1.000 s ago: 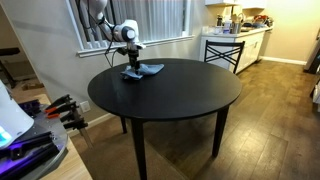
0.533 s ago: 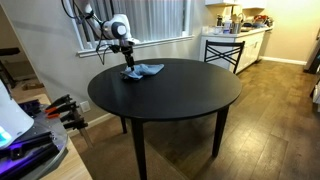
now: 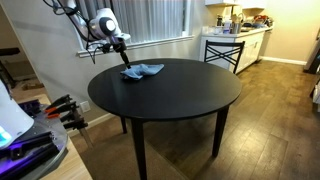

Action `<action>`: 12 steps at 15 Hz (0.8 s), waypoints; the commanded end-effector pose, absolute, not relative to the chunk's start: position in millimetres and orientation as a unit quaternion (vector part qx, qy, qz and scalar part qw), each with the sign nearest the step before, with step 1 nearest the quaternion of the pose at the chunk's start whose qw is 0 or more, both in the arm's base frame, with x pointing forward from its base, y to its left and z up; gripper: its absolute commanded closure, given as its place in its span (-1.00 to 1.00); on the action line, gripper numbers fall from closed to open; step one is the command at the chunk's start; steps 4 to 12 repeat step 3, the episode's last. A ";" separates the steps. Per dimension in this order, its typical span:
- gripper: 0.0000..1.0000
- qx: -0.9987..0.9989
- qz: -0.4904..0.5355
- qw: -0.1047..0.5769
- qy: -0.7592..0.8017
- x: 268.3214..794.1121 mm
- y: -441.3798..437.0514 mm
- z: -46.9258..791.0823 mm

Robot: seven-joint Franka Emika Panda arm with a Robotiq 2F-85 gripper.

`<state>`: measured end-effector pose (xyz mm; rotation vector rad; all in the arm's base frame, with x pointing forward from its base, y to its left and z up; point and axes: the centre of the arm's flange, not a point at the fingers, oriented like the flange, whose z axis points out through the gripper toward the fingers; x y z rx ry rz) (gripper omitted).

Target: Wipe the table using the blue towel

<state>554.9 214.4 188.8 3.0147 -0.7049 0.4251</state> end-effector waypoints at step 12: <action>-1.00 0.964 0.138 0.010 -0.228 551.0 211.1 192.7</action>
